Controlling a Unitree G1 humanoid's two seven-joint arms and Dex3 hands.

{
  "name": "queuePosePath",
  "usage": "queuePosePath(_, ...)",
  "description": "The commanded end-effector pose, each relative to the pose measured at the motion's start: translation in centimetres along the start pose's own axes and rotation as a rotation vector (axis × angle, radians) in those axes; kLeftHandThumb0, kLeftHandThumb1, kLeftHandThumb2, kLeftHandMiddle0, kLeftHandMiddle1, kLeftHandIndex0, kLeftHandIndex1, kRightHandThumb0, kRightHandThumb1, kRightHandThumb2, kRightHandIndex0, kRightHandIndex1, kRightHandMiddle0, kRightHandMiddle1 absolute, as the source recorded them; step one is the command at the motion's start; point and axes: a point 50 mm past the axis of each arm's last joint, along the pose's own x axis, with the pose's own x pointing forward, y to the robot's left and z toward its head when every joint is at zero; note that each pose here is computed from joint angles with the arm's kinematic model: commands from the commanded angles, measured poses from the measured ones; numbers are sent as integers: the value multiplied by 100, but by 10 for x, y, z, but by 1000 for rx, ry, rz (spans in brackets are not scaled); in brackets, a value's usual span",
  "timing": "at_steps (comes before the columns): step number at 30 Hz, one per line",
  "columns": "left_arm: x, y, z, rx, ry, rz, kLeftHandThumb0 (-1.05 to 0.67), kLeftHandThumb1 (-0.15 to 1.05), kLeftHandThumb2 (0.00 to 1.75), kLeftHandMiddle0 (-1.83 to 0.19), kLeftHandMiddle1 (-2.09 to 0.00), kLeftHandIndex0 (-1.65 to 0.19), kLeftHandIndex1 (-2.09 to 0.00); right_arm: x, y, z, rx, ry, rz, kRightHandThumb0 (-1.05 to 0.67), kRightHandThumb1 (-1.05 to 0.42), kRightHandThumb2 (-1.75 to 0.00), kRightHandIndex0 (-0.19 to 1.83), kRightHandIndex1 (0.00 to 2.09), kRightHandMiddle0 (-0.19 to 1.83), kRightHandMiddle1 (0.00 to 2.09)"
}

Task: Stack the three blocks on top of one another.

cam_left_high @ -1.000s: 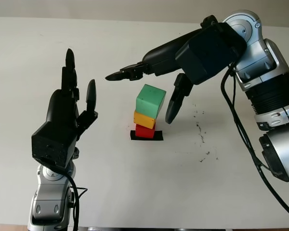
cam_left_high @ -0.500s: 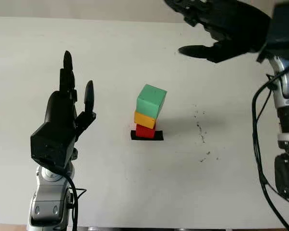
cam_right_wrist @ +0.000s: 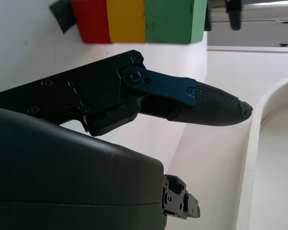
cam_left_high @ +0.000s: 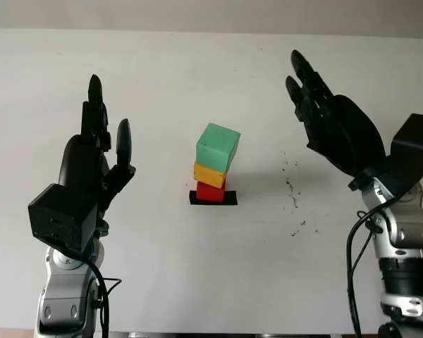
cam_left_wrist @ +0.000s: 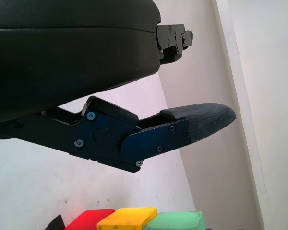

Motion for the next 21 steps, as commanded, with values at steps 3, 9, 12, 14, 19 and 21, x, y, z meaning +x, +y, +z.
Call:
queuePosePath(3, -7, 0, -7, -21, -4, -20, -79, 105, 72, 17, -5, 15, -4, -10, 16, -8, 74, -3, -54, -84, -105, -77, -19, 0, -19, 0)
queuePosePath(9, -11, 2, -13, -63, -12, -32, -78, 105, 72, 18, -5, 16, -4, -14, 35, -20, 184, 37, -94, -84, -105, -80, -19, 0, -19, 0)
queuePosePath(12, -12, 2, -14, -66, -12, -30, -78, 105, 72, 18, -5, 16, -4, -15, 40, -23, 222, 53, -133, -82, -105, -80, -19, 0, -19, 0)
queuePosePath(14, -13, 2, -16, -65, -12, -31, -78, 105, 72, 18, -5, 17, -4, -17, 43, -23, 234, 65, -149, -82, -105, -81, -19, 0, -19, 0)
queuePosePath(19, -15, 0, -19, -84, -11, -37, -79, 105, 71, 19, -5, 16, -5, -23, 50, -23, 246, 74, -200, -78, -105, -82, -19, 0, -19, 0)
queuePosePath(21, -16, -1, -19, -94, -9, -34, -79, 105, 71, 18, -5, 15, -6, -25, 52, -22, 240, 92, -216, -78, -105, -81, -19, 0, -19, 0)
